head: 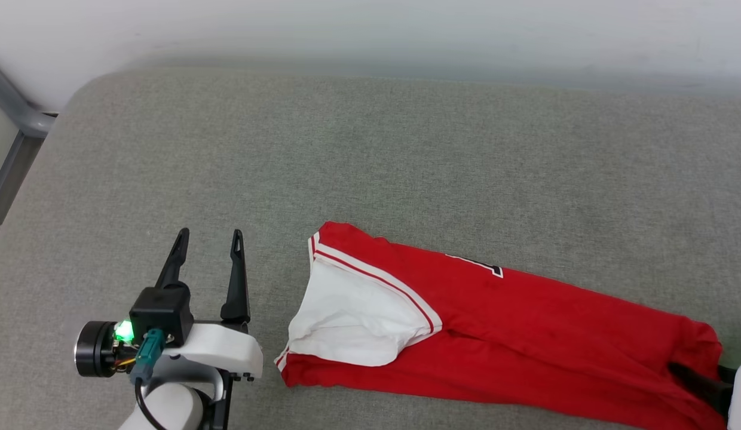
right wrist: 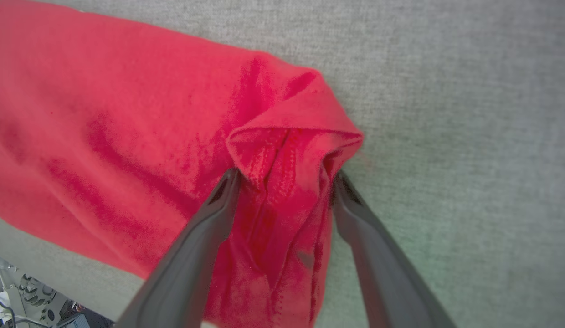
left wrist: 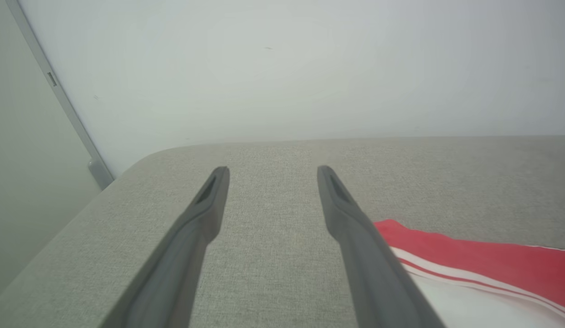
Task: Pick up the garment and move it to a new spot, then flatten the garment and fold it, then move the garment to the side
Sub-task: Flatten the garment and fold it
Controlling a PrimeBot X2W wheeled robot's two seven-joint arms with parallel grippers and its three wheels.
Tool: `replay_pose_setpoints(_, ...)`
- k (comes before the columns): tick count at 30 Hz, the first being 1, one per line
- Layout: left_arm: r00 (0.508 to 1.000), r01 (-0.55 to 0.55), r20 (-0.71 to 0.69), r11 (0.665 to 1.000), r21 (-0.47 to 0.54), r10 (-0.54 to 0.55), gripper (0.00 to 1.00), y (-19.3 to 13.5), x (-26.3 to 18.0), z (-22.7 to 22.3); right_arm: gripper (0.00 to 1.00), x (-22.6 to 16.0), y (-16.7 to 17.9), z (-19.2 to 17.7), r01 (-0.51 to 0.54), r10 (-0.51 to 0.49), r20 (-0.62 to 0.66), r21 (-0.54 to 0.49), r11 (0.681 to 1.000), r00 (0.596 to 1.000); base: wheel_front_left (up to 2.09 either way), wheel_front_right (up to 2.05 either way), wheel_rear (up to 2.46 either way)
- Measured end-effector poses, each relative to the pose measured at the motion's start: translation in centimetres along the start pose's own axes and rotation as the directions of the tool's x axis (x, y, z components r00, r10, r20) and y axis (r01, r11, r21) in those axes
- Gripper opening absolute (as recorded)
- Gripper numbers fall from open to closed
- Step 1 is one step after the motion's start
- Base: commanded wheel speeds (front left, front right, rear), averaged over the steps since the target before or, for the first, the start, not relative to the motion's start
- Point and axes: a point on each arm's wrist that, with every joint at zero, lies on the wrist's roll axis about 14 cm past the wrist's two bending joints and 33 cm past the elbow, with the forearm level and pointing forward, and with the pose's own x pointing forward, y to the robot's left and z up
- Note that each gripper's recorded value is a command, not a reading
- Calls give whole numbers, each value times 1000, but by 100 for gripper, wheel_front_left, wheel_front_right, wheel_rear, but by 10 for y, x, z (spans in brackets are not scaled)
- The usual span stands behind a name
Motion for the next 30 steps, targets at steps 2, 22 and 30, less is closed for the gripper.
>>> replay_pose_setpoints(2,1000,-19,15,1000,0,19,100,2,-2,2,100,5,4,0,-14,14,-2,9,1000,1000,0,0,0)
replay_pose_setpoints(22,997,-64,37,998,10,63,100,6,-29,-4,0,-7,-21,-1,54,-56,59,34,998,997,0,0,0)
replay_pose_setpoints(30,999,-33,41,999,16,32,100,-1,-34,-4,0,-38,-71,10,201,-202,99,13,979,974,0,0,0)
